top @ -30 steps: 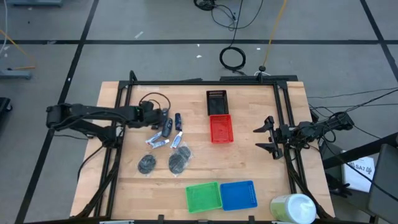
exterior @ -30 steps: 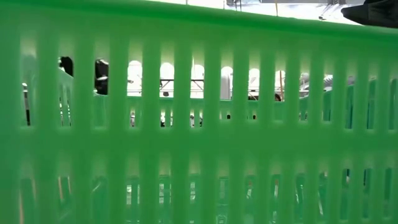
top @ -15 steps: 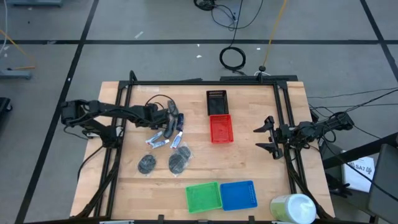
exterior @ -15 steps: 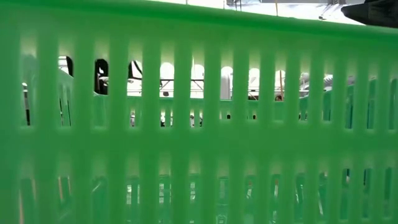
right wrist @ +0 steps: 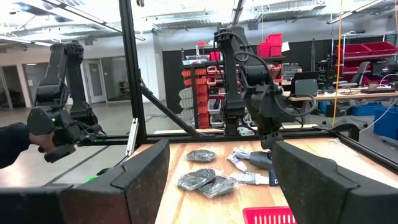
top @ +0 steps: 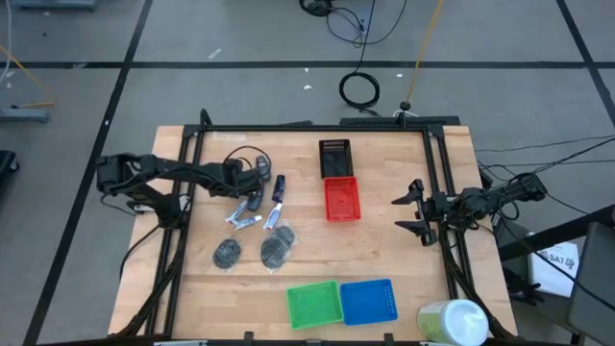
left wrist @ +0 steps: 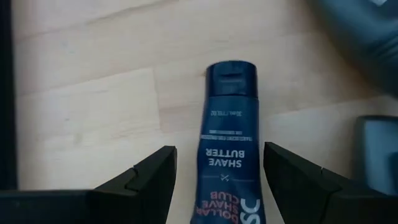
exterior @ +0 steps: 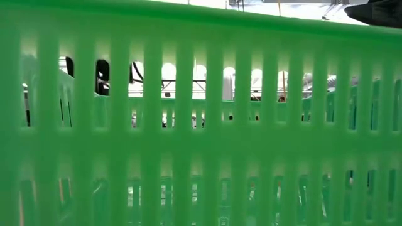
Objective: Pick & Place Travel size toiletries
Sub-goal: Put the left dark blue shave cream into the black bin
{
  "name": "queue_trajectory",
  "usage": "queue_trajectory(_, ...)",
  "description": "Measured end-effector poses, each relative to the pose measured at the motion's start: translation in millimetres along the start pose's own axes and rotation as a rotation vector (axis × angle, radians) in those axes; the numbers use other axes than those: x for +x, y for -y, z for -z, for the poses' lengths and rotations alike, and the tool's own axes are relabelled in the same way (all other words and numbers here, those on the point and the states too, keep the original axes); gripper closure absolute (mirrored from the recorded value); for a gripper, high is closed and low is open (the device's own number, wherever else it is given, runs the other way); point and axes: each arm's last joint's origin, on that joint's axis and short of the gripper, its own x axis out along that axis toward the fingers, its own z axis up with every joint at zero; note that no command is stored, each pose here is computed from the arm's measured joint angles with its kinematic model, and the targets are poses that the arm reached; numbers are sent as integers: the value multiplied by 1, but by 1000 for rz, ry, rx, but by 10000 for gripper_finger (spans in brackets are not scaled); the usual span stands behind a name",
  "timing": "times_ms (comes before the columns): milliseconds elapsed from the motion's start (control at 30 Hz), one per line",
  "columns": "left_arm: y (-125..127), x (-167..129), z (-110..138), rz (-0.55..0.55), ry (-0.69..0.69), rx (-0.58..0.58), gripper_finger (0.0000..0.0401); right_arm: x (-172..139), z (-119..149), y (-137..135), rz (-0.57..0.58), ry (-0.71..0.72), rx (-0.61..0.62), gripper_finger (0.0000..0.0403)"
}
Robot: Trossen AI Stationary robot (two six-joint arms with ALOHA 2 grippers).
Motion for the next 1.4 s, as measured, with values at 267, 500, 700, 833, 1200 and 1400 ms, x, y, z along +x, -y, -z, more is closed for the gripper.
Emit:
queue_trajectory(267,3,14,2,-35,-65,9,165,0,0,0,0,0,0,133)
queue_trajectory(500,4,14,2,-35,-53,15,167,0,0,0,0,0,0,133)
queue_trajectory(700,5,15,2,-20,-57,13,240,0,0,0,0,0,0,133)
queue_trajectory(833,5,14,2,-23,-46,49,313,0,0,0,0,0,0,133)
queue_trajectory(1200,0,-37,-6,159,82,175,388,0,0,0,0,0,0,133)
queue_trajectory(1400,-12,-84,-7,355,300,245,391,0,0,0,0,0,0,133)
